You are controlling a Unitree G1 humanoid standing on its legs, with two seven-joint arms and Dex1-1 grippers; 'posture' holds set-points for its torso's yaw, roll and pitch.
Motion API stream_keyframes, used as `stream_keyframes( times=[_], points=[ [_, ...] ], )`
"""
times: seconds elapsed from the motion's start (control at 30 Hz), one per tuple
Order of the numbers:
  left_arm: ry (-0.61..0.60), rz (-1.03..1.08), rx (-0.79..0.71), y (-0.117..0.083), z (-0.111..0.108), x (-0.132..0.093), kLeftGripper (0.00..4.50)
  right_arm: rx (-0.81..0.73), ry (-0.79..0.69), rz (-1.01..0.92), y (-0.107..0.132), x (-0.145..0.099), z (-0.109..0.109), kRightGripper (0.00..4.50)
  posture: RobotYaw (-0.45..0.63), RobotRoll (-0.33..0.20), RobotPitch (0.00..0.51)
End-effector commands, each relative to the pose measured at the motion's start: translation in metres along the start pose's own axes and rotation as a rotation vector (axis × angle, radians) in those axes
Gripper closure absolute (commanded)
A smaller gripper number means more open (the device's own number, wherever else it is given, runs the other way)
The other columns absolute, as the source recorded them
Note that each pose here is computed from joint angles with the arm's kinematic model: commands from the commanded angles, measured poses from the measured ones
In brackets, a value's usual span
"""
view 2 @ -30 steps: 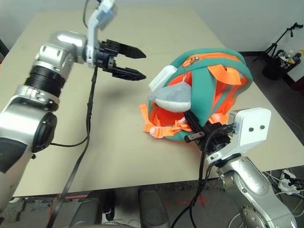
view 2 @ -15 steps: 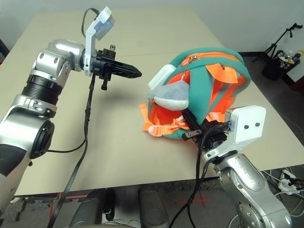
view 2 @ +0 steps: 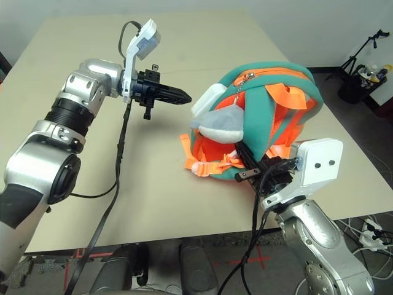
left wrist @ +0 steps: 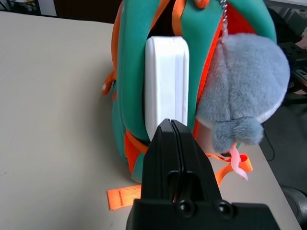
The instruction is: Put the pencil case into the backpack and zip it.
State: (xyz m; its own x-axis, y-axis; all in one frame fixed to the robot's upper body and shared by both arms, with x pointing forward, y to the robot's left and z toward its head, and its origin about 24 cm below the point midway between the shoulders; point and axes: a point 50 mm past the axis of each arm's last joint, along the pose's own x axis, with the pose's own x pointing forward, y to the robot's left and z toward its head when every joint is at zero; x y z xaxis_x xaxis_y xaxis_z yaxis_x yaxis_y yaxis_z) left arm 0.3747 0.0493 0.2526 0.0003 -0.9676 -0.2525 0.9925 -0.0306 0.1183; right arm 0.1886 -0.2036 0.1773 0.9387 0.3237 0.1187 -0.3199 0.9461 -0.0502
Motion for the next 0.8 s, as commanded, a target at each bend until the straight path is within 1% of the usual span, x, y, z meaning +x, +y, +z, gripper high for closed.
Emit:
stream_keyframes(
  times=[0.03,0.2,0.4,0.6,0.8],
  points=[
    [0.018,-0.021,0.013,-0.002,0.001,0.007,4.5,0.009,0.013,0.034,0.006,-0.001,-0.002,4.29,-0.24,0.0,0.137],
    [0.029,-0.031,0.023,-0.003,-0.001,0.011,4.5,0.009,0.011,0.029,0.006,-0.002,-0.002,4.29,-0.25,0.0,0.135],
    [0.034,-0.044,0.027,-0.005,-0.006,0.024,4.5,0.009,0.011,0.027,0.008,-0.003,-0.002,4.29,-0.26,0.0,0.14],
    [0.031,-0.03,0.012,-0.005,-0.011,0.038,4.5,0.011,0.012,0.025,0.008,-0.004,-0.002,4.29,-0.27,0.0,0.148],
    [0.023,-0.025,-0.011,-0.008,-0.016,0.058,4.5,0.012,0.016,0.028,0.01,-0.005,-0.002,4.29,-0.28,0.0,0.157]
  ],
)
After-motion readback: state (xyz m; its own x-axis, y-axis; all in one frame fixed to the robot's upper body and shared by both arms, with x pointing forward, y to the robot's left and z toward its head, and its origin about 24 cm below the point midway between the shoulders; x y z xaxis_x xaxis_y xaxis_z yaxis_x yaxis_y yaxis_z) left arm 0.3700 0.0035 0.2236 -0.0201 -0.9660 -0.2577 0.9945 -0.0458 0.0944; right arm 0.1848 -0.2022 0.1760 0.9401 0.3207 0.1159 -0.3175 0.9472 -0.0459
